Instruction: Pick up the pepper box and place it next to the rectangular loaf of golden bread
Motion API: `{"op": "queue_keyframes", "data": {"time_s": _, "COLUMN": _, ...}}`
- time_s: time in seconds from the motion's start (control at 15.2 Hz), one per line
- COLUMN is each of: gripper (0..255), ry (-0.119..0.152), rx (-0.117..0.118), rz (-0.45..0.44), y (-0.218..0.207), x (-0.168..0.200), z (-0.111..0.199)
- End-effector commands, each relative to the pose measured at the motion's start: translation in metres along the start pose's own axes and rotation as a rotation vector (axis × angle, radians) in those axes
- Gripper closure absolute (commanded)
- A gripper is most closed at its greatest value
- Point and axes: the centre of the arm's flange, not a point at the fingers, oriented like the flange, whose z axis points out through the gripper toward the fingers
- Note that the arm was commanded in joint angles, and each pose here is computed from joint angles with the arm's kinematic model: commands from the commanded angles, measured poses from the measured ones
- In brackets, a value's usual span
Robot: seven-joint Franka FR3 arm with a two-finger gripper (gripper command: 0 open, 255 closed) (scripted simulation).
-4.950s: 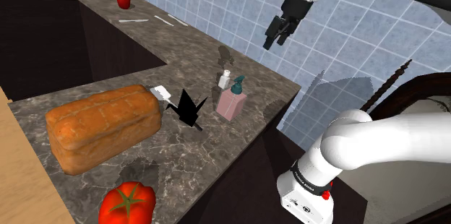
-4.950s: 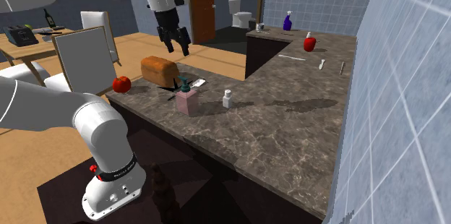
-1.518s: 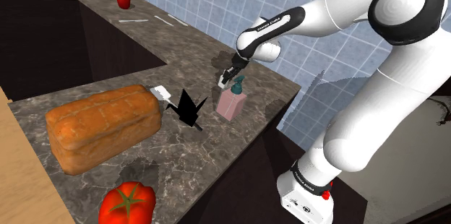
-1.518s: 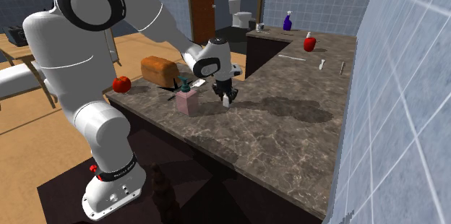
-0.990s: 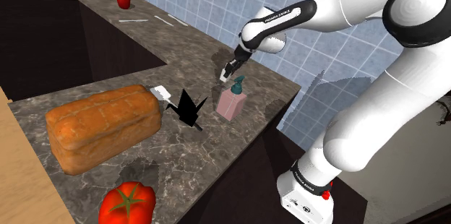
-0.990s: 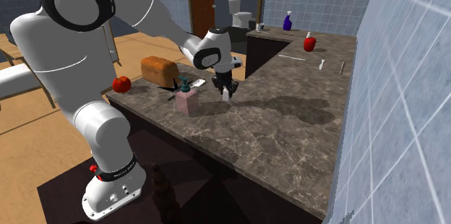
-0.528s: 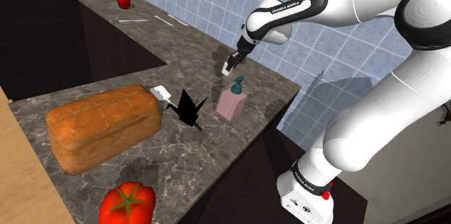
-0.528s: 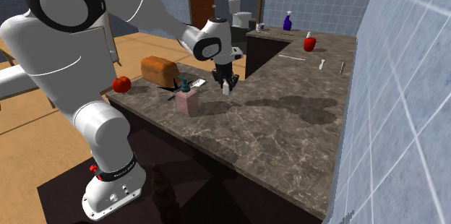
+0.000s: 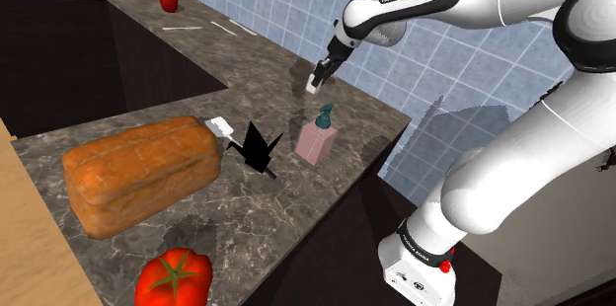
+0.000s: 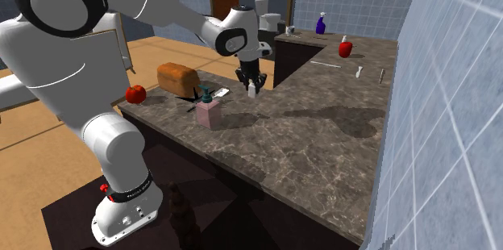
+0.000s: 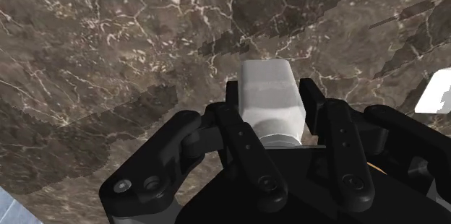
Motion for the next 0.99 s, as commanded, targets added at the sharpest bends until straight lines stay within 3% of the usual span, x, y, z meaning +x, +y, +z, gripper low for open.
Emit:
{"op": "queue_keyframes", "data": {"time_s": 0.0, "gripper": 255, "ry": 0.0, "rx": 0.0, "rz": 0.0, "y": 0.0, "x": 0.002, "z": -0.011}}
{"op": "queue_keyframes", "data": {"time_s": 0.92, "gripper": 255, "ry": 0.0, "rx": 0.0, "rz": 0.0, "y": -0.002, "x": 0.021, "z": -0.082}}
